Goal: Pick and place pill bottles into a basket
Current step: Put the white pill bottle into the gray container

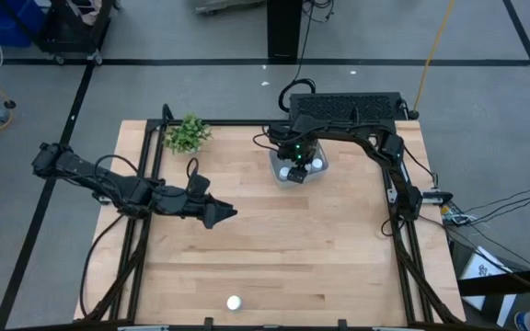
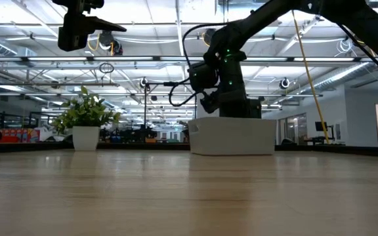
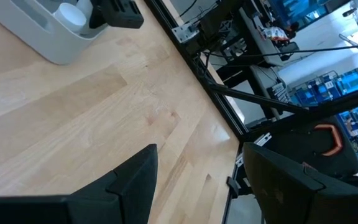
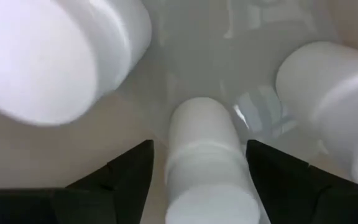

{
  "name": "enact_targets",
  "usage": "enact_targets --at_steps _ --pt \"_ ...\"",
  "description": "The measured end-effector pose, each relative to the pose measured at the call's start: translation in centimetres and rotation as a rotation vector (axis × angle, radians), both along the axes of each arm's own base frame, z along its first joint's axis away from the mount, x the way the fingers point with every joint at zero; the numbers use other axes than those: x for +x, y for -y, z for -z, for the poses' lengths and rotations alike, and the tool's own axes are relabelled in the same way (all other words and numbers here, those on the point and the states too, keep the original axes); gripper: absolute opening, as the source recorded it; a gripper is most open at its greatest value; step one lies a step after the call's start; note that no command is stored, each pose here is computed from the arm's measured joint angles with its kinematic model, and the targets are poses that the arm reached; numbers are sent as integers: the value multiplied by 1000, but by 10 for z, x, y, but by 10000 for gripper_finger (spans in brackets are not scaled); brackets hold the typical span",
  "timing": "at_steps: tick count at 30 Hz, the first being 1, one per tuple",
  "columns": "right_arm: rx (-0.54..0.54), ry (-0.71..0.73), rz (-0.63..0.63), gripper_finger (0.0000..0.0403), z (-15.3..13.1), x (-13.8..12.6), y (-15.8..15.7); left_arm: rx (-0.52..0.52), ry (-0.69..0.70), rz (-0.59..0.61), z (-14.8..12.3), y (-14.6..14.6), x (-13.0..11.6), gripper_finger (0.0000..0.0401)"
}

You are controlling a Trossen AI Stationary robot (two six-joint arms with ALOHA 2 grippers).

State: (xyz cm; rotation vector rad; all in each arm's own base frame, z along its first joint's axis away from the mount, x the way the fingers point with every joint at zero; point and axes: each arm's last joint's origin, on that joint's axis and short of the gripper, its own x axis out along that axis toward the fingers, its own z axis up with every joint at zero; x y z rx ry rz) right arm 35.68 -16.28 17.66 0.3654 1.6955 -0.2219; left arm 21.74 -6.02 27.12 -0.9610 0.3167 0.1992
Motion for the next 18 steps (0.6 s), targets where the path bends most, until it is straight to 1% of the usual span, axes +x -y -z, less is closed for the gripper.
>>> enact_targets --at_steps 4,15,18 --pt "-5 9 -9 250 -3 1 -3 7 -1 3 0 0 0 243" --pt "-52 99 -8 263 -43 -8 -10 12 0 5 0 0 0 243" --pt "-97 103 6 263 -54 -12 -12 11 -1 4 0 0 0 243"
